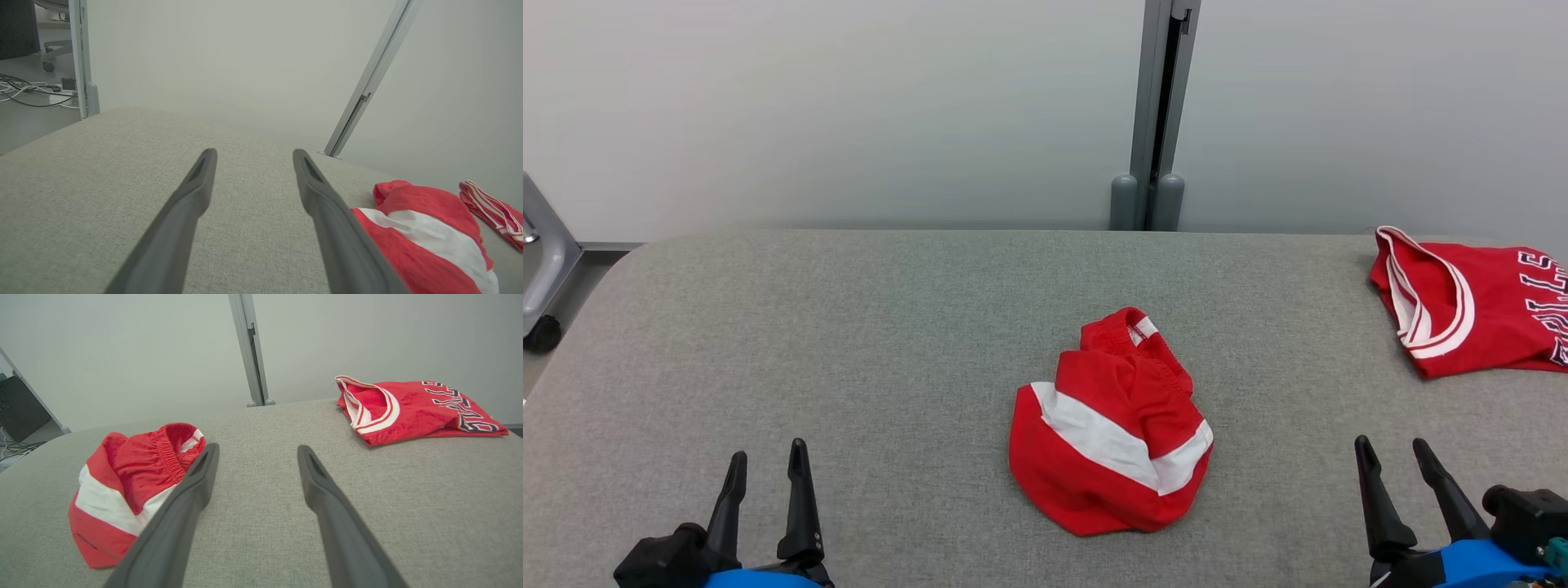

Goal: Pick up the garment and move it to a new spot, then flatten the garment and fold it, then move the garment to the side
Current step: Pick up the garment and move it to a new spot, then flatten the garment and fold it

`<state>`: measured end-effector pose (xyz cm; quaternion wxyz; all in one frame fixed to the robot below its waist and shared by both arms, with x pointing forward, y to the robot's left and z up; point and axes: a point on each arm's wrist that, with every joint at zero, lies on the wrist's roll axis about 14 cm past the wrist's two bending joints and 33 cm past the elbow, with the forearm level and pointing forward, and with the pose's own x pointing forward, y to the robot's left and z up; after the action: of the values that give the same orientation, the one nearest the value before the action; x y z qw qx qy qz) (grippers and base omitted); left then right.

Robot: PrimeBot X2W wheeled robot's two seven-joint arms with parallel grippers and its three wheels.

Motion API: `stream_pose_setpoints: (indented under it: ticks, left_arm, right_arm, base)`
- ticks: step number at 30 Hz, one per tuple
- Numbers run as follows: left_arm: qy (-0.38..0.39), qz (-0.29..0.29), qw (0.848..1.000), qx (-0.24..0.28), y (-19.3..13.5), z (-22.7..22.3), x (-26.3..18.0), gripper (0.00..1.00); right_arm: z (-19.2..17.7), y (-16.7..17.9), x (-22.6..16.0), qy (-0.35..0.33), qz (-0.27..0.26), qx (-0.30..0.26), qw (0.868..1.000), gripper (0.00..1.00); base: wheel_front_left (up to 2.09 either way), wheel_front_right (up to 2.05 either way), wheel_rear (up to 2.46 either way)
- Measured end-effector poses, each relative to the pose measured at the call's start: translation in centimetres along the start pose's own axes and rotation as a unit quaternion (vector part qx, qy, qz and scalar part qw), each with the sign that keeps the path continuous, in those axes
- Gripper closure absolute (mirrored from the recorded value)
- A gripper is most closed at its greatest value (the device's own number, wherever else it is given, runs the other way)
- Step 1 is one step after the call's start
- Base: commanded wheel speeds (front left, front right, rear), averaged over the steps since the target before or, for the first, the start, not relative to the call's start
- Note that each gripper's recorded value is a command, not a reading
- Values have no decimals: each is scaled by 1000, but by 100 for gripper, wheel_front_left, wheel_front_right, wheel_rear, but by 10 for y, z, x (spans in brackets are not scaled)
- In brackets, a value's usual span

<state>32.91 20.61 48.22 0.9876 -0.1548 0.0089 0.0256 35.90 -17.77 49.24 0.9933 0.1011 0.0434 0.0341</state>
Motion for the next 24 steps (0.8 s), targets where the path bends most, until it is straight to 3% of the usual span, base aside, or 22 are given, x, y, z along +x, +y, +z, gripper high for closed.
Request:
stream_pose_setpoints:
  ticks: [5, 9, 13, 24]
  left_arm:
    - [4, -14, 1000, 5, -4, -3, -3, 0]
    - [21, -42, 997, 59, -10, -10, -6, 0]
    - [22, -50, 995, 81, -14, -11, -5, 0]
    - [20, -44, 994, 95, -14, -10, -3, 0]
  right_arm:
    - [-2, 1, 1, 5, 2, 1, 1000, 0]
    - [-2, 2, 1, 7, 3, 3, 1000, 0]
    - [-2, 3, 2, 8, 5, 3, 1000, 0]
    - [-5, 7, 2, 15, 10, 2, 1000, 0]
  base:
    - [0, 0, 0]
    - [0, 0, 0]
    - [0, 0, 0]
    - [0, 0, 0]
